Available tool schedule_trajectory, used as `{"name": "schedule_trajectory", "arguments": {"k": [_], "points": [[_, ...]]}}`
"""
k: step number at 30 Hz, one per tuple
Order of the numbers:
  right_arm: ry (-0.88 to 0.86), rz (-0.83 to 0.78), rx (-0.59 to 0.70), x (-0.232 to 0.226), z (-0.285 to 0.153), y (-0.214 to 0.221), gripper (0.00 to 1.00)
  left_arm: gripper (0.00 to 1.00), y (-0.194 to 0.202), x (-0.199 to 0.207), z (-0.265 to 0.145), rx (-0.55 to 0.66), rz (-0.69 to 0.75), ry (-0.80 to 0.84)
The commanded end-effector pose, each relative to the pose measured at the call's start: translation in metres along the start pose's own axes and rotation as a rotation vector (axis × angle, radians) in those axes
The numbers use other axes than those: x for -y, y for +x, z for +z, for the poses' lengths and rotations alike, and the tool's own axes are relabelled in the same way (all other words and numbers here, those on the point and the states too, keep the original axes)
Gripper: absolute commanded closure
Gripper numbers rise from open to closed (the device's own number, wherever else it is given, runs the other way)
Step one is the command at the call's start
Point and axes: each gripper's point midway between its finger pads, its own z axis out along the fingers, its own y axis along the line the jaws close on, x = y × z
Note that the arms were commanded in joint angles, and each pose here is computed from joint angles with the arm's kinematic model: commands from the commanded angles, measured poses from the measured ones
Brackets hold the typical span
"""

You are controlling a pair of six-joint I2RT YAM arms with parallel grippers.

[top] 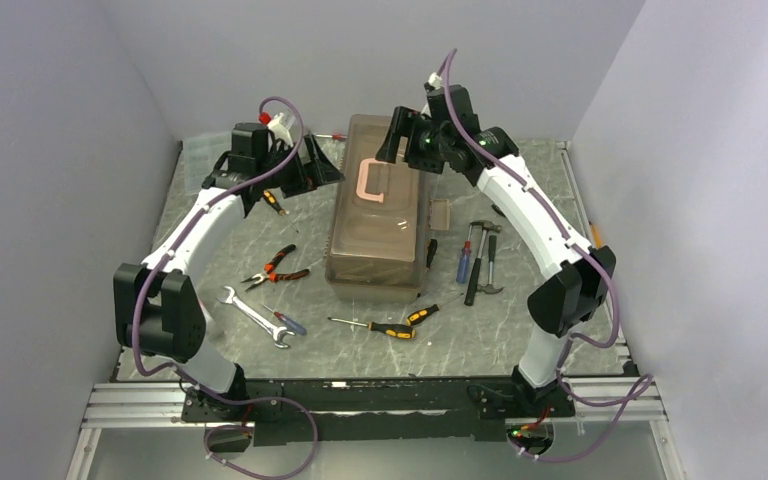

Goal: Pack the tool kit

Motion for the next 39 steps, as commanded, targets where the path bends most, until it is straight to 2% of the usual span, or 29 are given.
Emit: {"name": "schedule_trajectory", "arguments": {"k": [1,5,10,19,23,28,30,31,36,37,39], "points": [[-0.156,0.047,-0.005,-0.022,-0.005,-0.002,0.16,0.01,-0.024,0.021,-0.022,0.101,0.055,0.021],[-0.174,0.076,-0.044,-0.028,0.011,0.008,0.15,0.02,-0.025,0.023,-0.032,0.154,0.055,0.02],[-0.131,0.08,-0.037,-0.029,0.023,0.012,0.16,0.02,-0.018,0.02,-0.04,0.153,0.066,0.004],[-0.047,0.11,-0.058,-0.031,0.057,0.027,0.25,0.03,-0.017,0.012,-0.046,0.163,0.06,-0.009],[-0.001,0.137,-0.063,-0.024,0.068,0.031,0.42,0.12,-0.022,0.006,-0.049,0.174,0.039,-0.002],[0.138,0.139,-0.034,-0.014,0.069,0.03,0.47,0.24,-0.021,0.001,-0.042,0.162,0.029,0.007],[0.204,0.146,-0.021,-0.009,0.067,0.03,0.47,0.33,-0.02,-0.003,-0.034,0.159,0.015,0.02],[0.231,0.149,-0.022,-0.007,0.067,0.031,0.47,0.4,-0.019,-0.005,-0.029,0.153,0.005,0.027],[0.274,0.165,-0.052,-0.003,0.071,0.045,0.47,0.87,-0.011,-0.013,-0.004,0.119,-0.059,0.081],[0.27,0.173,-0.057,-0.002,0.072,0.047,0.47,0.93,-0.01,-0.016,0.0,0.111,-0.072,0.084],[0.248,0.185,-0.065,-0.003,0.075,0.053,0.47,0.98,-0.01,-0.019,0.008,0.106,-0.091,0.094]]}}
